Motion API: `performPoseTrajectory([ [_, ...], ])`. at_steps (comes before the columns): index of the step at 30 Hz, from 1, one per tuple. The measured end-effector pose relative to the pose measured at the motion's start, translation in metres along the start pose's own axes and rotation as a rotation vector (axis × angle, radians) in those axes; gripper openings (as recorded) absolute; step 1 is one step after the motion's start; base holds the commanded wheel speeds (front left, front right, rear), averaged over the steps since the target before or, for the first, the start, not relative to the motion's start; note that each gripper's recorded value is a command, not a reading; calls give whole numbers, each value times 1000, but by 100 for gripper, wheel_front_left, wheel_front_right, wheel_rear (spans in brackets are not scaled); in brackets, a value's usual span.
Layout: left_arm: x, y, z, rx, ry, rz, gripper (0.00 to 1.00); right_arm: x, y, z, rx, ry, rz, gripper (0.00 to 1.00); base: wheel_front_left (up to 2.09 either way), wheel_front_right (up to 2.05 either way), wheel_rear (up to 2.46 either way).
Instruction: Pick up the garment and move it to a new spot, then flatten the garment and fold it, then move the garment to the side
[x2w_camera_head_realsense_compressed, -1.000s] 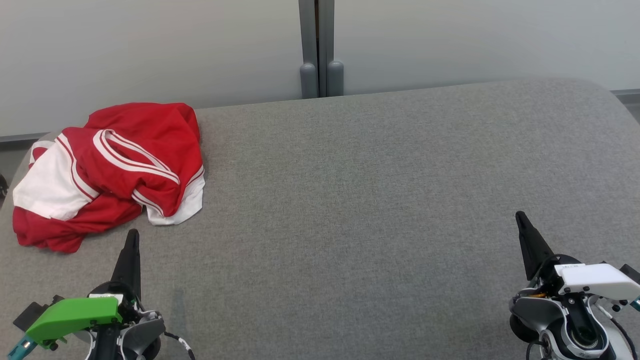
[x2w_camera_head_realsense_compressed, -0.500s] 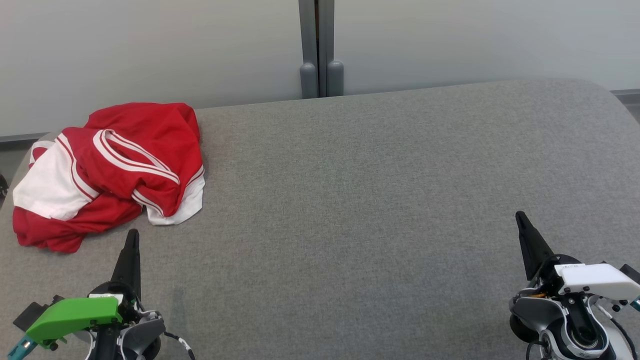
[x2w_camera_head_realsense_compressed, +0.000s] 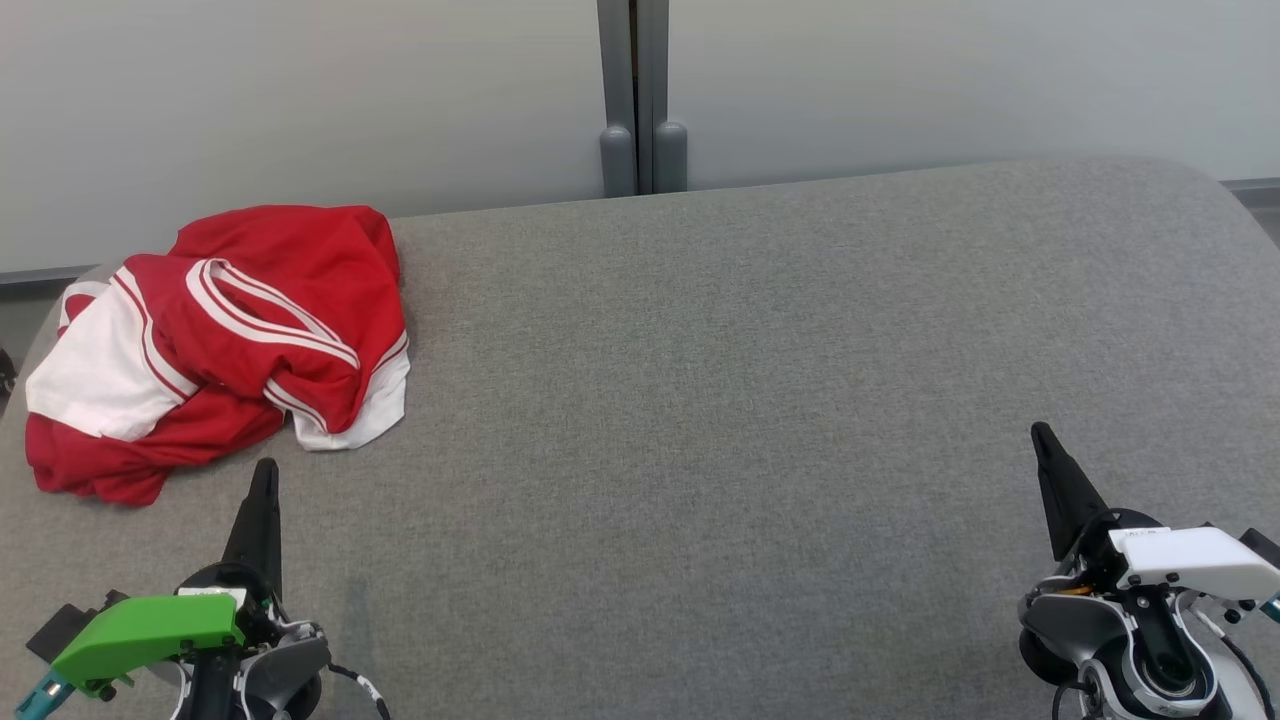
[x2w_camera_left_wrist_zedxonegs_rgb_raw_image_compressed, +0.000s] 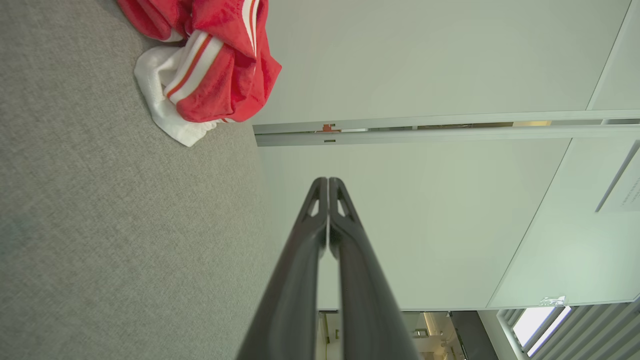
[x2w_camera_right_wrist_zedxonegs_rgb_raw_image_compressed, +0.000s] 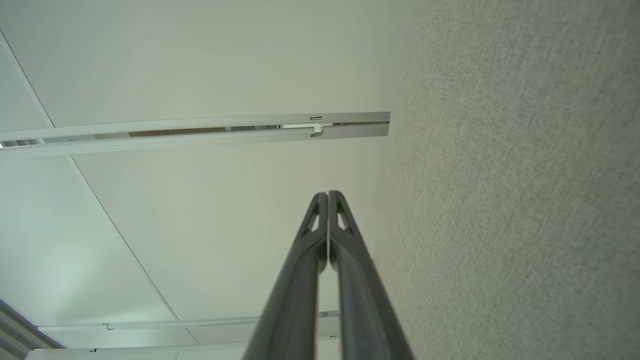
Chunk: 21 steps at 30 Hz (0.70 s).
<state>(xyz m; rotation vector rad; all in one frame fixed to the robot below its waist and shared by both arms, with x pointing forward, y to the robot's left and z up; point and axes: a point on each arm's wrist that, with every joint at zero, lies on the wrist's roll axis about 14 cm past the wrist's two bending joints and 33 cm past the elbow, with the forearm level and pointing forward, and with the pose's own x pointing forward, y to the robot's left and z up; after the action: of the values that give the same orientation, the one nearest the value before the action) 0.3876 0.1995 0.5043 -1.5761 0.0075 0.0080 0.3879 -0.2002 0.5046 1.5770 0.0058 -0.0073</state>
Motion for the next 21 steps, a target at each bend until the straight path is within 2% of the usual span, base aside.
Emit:
performPoseTrajectory([
  [5, 0, 0, 0, 0, 0, 0, 0, 0, 0, 0, 0, 0, 0, 0, 0, 0, 0],
  [6, 0, 2, 0, -1, -1, 5, 100, 0, -2, 0, 1, 0, -5, 100, 0, 0, 0],
  [13, -17, 36, -4, -14, -1, 108, 100, -16, -35, -3, 18, -5, -104, 100, 0, 0, 0],
  [21, -15, 30, -8, 11, -10, 92, 100, -15, -34, -5, -26, -19, -103, 100, 0, 0, 0],
])
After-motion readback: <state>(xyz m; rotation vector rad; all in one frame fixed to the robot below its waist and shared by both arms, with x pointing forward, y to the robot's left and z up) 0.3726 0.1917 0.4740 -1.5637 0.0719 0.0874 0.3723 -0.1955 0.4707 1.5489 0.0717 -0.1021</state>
